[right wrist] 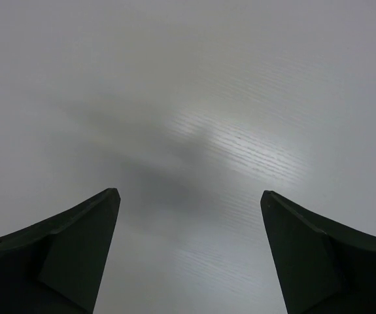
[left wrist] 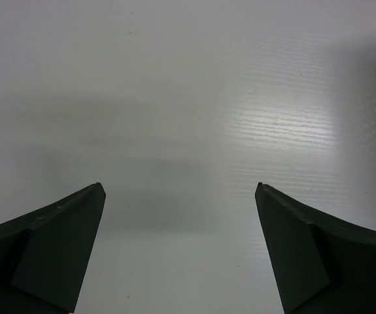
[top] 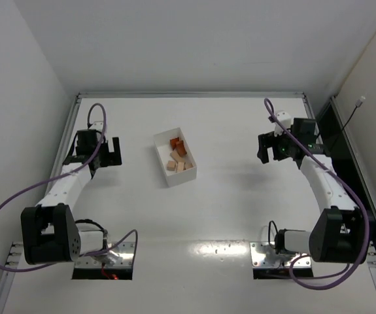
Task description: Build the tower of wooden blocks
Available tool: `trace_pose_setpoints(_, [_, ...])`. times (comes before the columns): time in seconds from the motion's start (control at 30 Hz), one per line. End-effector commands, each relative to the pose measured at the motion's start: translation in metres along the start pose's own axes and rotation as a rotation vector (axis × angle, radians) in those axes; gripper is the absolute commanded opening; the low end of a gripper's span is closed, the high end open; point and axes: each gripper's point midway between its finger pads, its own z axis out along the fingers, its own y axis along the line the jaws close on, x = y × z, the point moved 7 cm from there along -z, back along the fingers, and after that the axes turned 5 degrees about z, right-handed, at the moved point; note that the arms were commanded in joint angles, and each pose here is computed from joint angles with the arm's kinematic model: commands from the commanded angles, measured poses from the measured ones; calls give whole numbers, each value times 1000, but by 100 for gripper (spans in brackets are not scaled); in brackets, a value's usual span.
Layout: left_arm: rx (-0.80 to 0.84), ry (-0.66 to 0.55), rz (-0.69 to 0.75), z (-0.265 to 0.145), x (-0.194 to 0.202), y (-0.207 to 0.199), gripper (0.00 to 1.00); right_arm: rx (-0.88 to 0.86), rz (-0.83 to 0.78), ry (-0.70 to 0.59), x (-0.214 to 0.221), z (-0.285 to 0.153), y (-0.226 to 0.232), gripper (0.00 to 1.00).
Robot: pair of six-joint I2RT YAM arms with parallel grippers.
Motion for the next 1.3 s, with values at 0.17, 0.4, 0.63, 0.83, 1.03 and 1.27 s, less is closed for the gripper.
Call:
trace_pose_setpoints(0.17, [-101, -43, -53, -5, -11, 12, 100, -290, -163, -139, -81, -6, 76, 72])
trace_pose_setpoints(0.4, [-189, -36, -61, -8, -12, 23, 100, -455, -257, -106, -116, 23, 169, 62])
trace_pose_setpoints(0.63, [-259, -18, -70, -14, -16, 31, 100, -486, -181, -1, -107, 72, 212, 51])
trace_pose_setpoints(0.83, [-300, -21, -56, -17, -18, 38, 100, -444, -35, 93, -89, 107, 221, 51])
trace_pose_setpoints(1.03, [-329, 4, -50, -16, -10, 43, 100, -454, 3, 81, -96, 111, 247, 48])
trace_pose_setpoints(1.27, [-336, 32, -46, -8, -4, 43, 100, -404, -22, 79, -94, 120, 264, 47])
